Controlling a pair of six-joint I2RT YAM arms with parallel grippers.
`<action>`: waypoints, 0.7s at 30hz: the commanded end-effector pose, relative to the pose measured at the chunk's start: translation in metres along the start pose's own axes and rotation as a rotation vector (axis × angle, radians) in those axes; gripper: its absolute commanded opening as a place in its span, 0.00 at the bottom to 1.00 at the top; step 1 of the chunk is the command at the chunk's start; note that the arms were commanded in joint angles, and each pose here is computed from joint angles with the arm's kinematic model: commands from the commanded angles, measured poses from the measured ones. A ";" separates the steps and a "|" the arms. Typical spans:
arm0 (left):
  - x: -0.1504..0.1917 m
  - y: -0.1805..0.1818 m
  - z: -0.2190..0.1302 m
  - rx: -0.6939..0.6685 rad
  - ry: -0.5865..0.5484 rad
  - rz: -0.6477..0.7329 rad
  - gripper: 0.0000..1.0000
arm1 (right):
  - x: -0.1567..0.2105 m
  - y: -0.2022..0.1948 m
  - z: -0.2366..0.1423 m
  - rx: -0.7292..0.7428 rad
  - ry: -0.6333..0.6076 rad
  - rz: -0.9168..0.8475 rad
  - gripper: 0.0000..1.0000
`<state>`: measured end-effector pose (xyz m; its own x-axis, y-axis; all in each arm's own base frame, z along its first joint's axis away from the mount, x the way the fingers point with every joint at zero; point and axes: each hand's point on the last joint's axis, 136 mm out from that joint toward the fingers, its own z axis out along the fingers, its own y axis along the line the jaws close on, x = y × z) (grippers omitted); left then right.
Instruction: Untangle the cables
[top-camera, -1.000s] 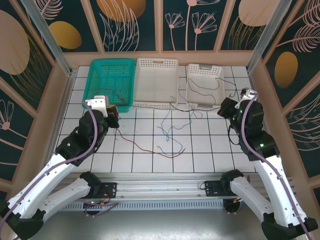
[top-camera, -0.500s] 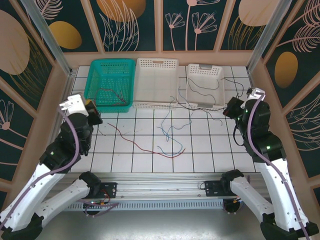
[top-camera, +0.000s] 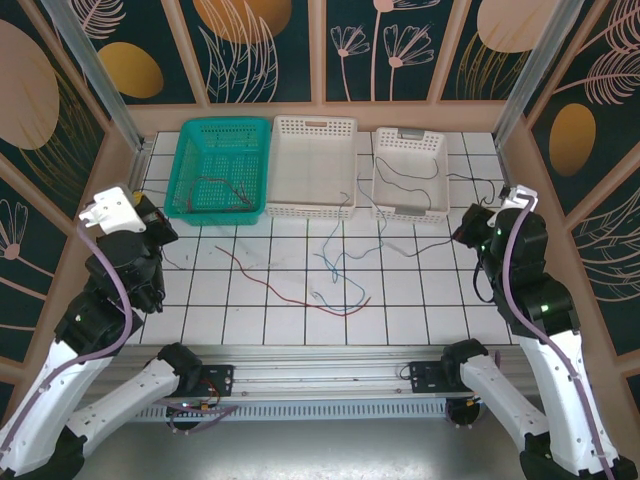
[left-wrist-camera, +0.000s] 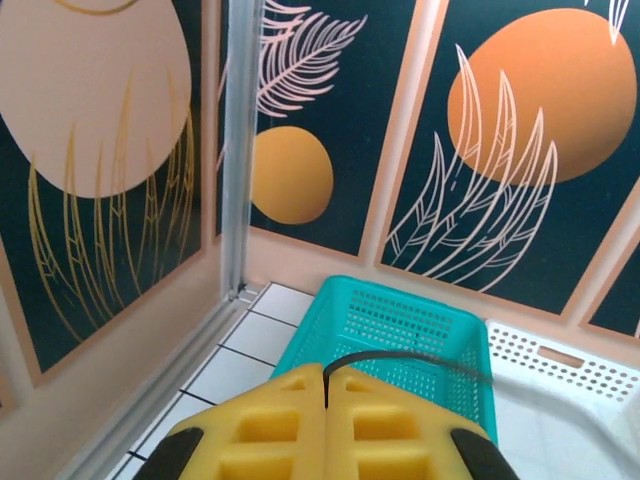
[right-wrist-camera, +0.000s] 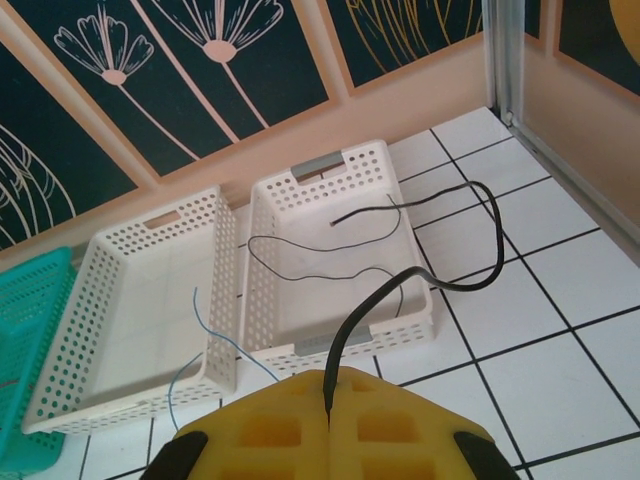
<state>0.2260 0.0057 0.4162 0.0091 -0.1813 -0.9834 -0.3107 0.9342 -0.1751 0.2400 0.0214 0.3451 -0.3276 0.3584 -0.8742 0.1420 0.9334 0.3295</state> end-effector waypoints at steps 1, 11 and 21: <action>-0.030 0.017 -0.007 -0.061 -0.070 -0.019 0.00 | 0.007 -0.009 0.002 0.039 0.018 -0.027 0.00; -0.019 -0.022 -0.003 0.125 -0.006 -0.081 0.00 | -0.002 0.027 0.027 -0.082 0.055 -0.022 0.00; 0.022 -0.076 0.011 0.298 0.098 -0.095 0.00 | -0.001 0.070 0.110 -0.179 0.178 0.006 0.00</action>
<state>0.2543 -0.0501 0.4056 -0.0733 -0.2336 -0.9696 -0.0914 0.9697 -0.2267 0.3330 0.0757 0.3074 -0.5282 0.3239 -0.7849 0.0466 0.9341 0.3541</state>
